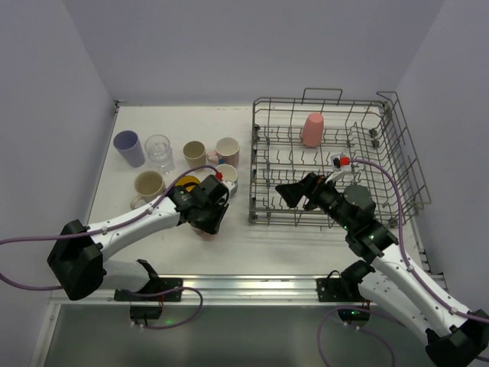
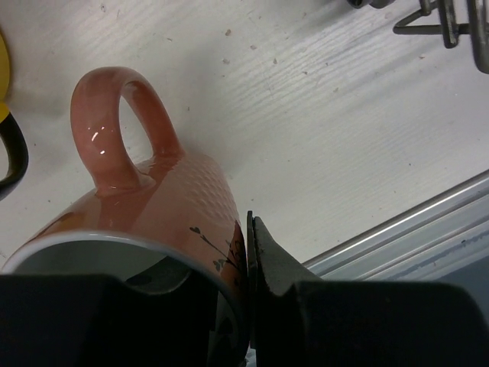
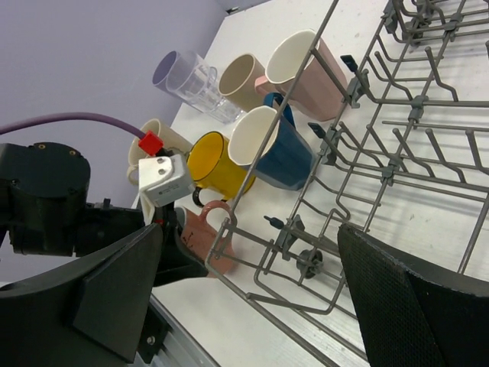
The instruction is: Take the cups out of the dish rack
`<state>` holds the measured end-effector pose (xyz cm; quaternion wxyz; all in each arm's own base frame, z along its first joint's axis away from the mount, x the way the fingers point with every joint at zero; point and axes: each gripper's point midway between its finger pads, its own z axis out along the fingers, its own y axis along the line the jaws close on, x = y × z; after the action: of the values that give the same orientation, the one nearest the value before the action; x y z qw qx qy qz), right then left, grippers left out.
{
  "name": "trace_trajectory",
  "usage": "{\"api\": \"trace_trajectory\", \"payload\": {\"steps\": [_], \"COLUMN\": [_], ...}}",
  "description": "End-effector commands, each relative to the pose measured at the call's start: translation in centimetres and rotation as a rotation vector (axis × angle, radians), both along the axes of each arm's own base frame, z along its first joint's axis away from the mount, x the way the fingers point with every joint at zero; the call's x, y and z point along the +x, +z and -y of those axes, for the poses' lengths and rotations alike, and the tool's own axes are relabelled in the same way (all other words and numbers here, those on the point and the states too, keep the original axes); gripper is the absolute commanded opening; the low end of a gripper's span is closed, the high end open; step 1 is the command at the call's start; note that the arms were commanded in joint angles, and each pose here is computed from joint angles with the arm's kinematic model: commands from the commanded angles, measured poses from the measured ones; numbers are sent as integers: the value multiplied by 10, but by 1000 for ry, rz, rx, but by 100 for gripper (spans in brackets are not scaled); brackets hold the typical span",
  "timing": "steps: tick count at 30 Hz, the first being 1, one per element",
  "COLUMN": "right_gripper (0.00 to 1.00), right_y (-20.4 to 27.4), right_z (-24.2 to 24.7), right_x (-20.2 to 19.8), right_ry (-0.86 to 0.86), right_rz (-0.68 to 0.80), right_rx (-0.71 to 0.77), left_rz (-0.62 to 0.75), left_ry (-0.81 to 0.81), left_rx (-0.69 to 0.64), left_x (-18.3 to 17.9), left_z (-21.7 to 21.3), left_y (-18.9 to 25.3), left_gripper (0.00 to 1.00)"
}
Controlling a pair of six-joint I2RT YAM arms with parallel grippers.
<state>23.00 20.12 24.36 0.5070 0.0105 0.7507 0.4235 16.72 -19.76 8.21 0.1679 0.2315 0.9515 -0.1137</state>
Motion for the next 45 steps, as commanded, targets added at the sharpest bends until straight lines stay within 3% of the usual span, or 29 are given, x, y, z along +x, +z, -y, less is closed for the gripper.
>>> {"api": "trace_trajectory", "payload": {"steps": [1,6,17,22,23,28,35,36,41,45], "right_gripper": [99,99,99,99,99,99,95,95,94,94], "right_y": [26,25,24,28,27,17,2,-19,-31,-62], "right_z": [6,10,55,93,98,119,123,124,133,136], "right_x": [7,13,63,102,109,149,227,240,289,316], "right_ry": [-39,-71,-346,-501,-516,-556,-546,-544,-571,-565], "right_rz": [73,82,121,77,68,4,-99,-146,-196,-263], "right_rx": [-4,-32,-280,-409,-421,-502,-617,-657,-738,-788], "left_rz": [87,92,123,223,251,374,708,739,905,911], "left_ry": [-4,5,18,37,41,47,49,53,89,73], "left_rx": [4,2,-10,-87,-113,-208,-431,-435,-423,-413], "left_x": [20,23,25,38,39,52,67,68,75,73], "left_z": [9,14,12,19,19,26,23,20,-2,-4], "left_y": [4,-6,-2,42,54,106,212,218,233,221], "left_gripper": [6,24,48,83,100,100,100,100,100,100]}}
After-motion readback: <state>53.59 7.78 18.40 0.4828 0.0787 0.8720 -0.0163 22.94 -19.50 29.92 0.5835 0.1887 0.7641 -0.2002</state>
